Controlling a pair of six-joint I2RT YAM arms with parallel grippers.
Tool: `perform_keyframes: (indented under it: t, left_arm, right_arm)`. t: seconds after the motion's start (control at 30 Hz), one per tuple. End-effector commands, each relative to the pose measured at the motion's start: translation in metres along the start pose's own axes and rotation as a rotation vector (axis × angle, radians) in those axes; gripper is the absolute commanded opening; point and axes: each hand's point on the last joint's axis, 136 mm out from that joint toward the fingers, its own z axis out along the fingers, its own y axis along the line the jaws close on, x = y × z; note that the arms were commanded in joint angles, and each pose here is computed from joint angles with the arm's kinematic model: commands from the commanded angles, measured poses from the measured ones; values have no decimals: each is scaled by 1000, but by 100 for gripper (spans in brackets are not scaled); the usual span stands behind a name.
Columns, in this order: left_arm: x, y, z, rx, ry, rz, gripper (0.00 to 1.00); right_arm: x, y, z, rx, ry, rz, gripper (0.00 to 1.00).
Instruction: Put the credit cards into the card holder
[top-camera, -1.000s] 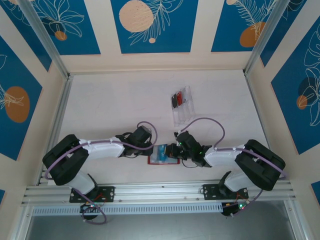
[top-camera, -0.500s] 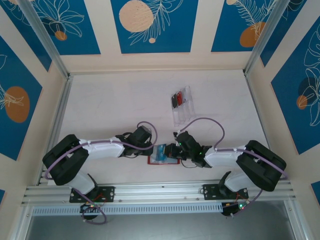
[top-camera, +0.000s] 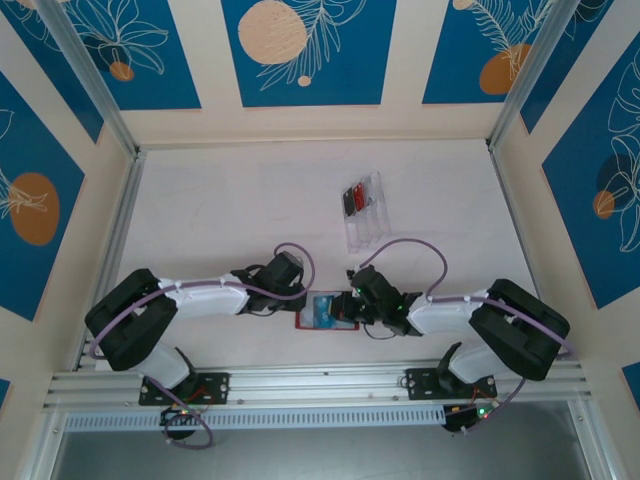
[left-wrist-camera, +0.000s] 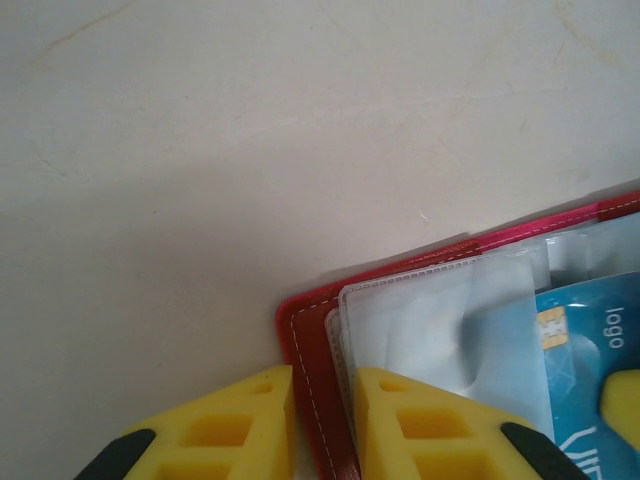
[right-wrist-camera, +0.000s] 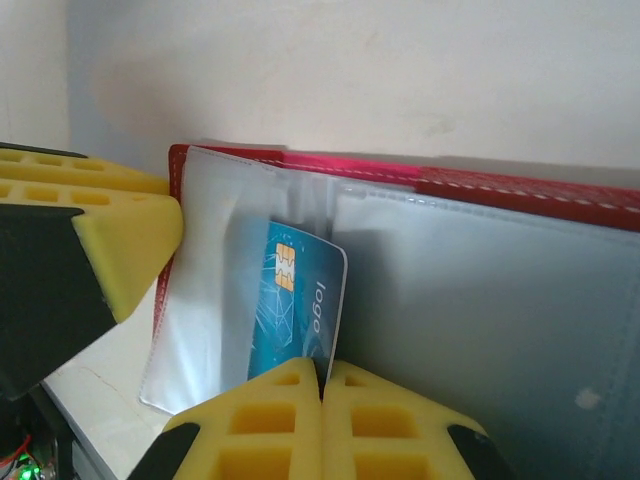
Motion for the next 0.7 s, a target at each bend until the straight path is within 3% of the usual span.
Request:
perform_keyframes:
  t: [0.0,0.67]
  left_arm:
    - [37,20,8,-74,121,29,21]
    - [41,19,8,-74,121,32,21]
  right_arm:
    - [25,-32,6,121,99,33,0]
    - [13,-47,-2,231,-12,118,0]
